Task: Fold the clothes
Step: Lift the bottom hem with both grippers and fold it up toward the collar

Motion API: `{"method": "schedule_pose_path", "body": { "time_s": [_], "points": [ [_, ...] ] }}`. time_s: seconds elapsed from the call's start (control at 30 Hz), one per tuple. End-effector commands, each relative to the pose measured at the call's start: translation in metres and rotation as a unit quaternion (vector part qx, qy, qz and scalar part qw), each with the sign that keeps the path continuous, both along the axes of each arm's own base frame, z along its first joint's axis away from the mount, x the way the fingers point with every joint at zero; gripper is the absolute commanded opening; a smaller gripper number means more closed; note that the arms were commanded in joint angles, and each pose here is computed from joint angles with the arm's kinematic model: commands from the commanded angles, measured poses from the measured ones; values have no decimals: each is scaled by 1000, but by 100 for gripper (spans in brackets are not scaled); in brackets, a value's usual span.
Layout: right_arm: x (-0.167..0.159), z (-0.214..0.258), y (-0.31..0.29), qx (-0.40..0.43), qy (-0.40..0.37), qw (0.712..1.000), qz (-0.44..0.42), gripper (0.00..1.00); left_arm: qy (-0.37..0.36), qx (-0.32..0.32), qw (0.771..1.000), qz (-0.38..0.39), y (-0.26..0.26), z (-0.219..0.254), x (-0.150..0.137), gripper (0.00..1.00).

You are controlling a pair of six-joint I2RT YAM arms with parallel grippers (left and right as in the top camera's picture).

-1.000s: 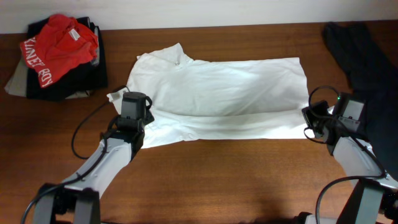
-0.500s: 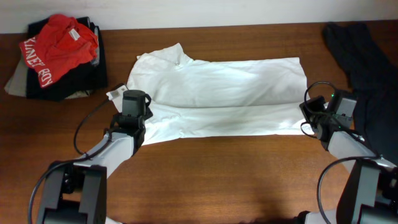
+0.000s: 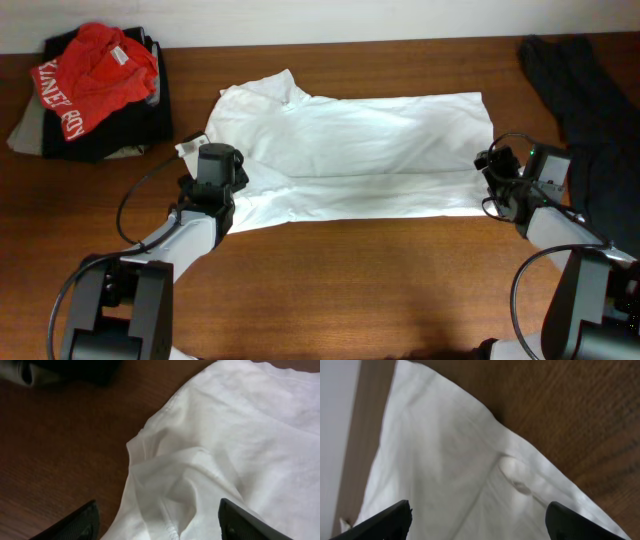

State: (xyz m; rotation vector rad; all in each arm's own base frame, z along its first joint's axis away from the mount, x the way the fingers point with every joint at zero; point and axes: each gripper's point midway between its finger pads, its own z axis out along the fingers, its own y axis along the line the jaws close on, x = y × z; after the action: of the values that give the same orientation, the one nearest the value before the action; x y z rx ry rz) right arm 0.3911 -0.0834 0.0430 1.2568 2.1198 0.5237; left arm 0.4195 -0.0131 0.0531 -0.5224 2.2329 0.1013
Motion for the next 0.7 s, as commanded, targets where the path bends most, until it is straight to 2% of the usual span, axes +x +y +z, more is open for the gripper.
{"method": "schedule_pose_path", "body": {
  "time_s": [0.0,0.23,0.37,0.5,0.67],
  "points": [
    [22,55,-8,-41,-36,998,41,89,-29,16,999,-13,2,48,14,75],
    [37,150,-6,-121,-13,982,144,88,4,-33,982,-185,-59,134,41,75],
    [41,200,8,-160,-21,967,198,87,14,-20,972,-235,-72,187,60,75],
    [40,213,22,-171,-12,958,231,87,48,8,964,-260,-75,210,85,76],
    [40,194,23,-165,17,954,250,88,114,11,960,-254,-59,184,110,78]
  ]
}}
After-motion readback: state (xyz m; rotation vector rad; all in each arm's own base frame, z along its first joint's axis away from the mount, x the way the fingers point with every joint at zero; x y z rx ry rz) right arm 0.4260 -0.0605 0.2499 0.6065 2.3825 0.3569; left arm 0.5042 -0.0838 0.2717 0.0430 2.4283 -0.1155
